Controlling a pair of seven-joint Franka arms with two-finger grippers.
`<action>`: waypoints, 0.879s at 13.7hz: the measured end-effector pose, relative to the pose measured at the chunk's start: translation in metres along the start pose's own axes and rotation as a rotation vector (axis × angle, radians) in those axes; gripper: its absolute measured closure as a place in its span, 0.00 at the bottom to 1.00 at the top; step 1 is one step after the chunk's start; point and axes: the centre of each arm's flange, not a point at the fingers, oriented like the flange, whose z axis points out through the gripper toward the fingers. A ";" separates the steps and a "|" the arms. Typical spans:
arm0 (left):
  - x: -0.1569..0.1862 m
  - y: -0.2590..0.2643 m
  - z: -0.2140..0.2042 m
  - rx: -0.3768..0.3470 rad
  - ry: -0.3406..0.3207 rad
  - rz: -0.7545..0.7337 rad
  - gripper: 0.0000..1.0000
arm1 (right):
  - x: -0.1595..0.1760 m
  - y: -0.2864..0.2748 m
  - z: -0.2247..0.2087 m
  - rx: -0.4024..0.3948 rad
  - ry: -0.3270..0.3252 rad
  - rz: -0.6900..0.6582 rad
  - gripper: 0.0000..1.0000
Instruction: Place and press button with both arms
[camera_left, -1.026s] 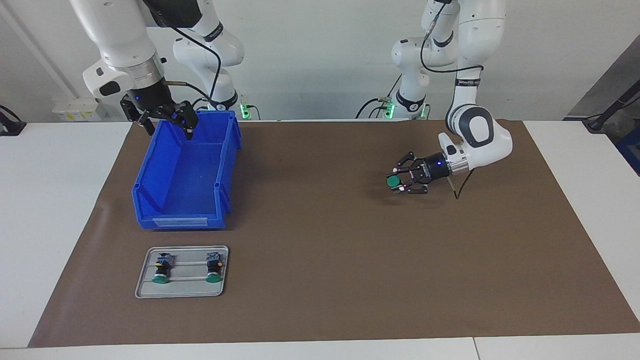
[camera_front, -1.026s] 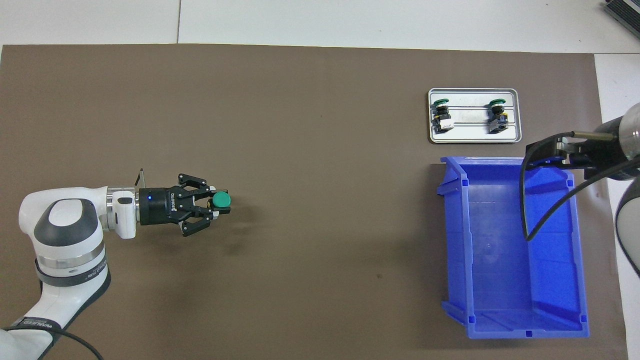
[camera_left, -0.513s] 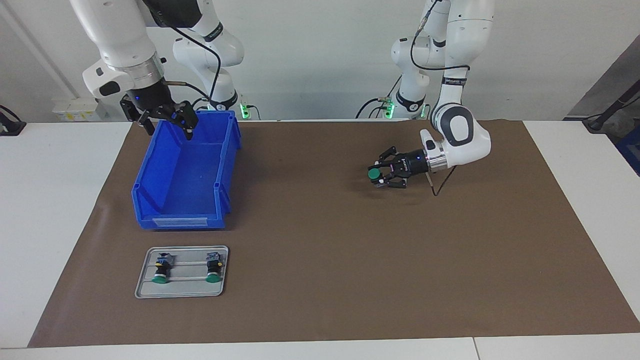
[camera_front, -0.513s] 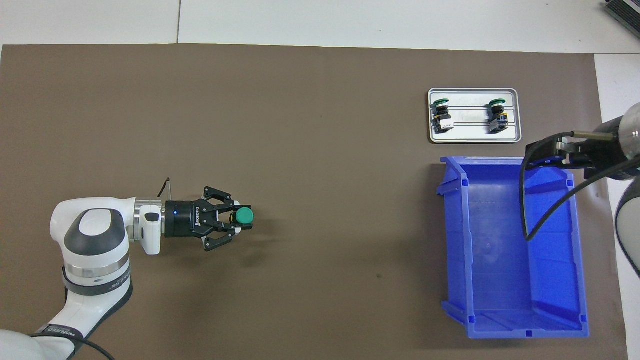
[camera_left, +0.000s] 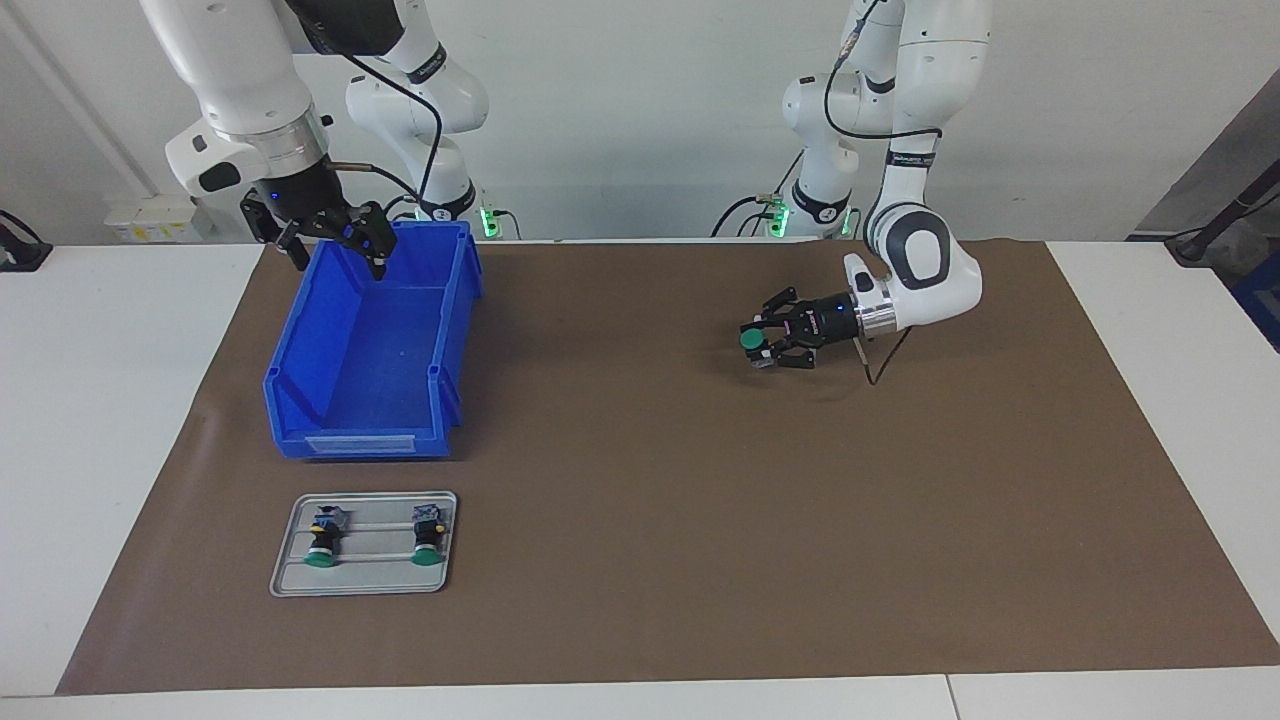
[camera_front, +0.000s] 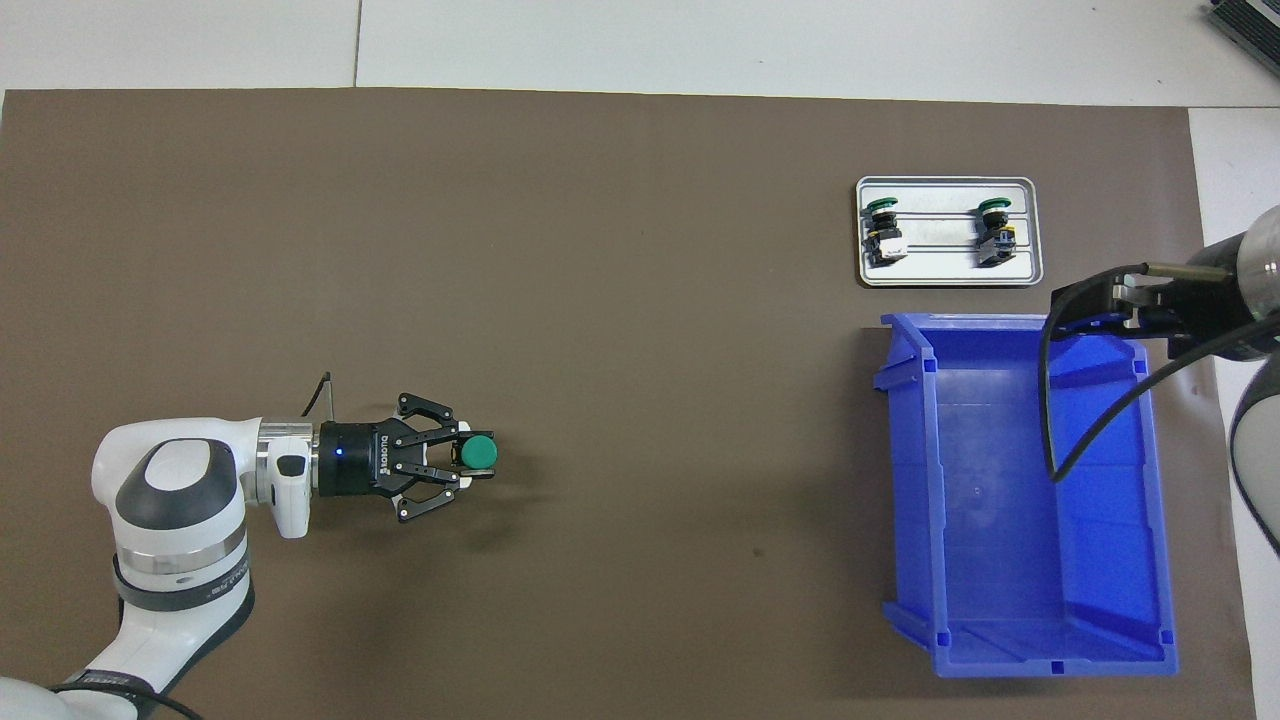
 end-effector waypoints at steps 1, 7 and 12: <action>0.000 0.001 0.000 -0.001 0.000 0.006 0.59 | 0.000 0.000 0.000 0.000 0.000 0.000 0.00; 0.004 0.002 0.010 0.026 0.048 -0.007 0.59 | 0.000 0.000 0.000 0.000 0.000 0.000 0.00; 0.020 0.011 0.047 0.042 0.132 -0.030 0.59 | 0.000 0.000 0.000 0.000 0.000 0.000 0.00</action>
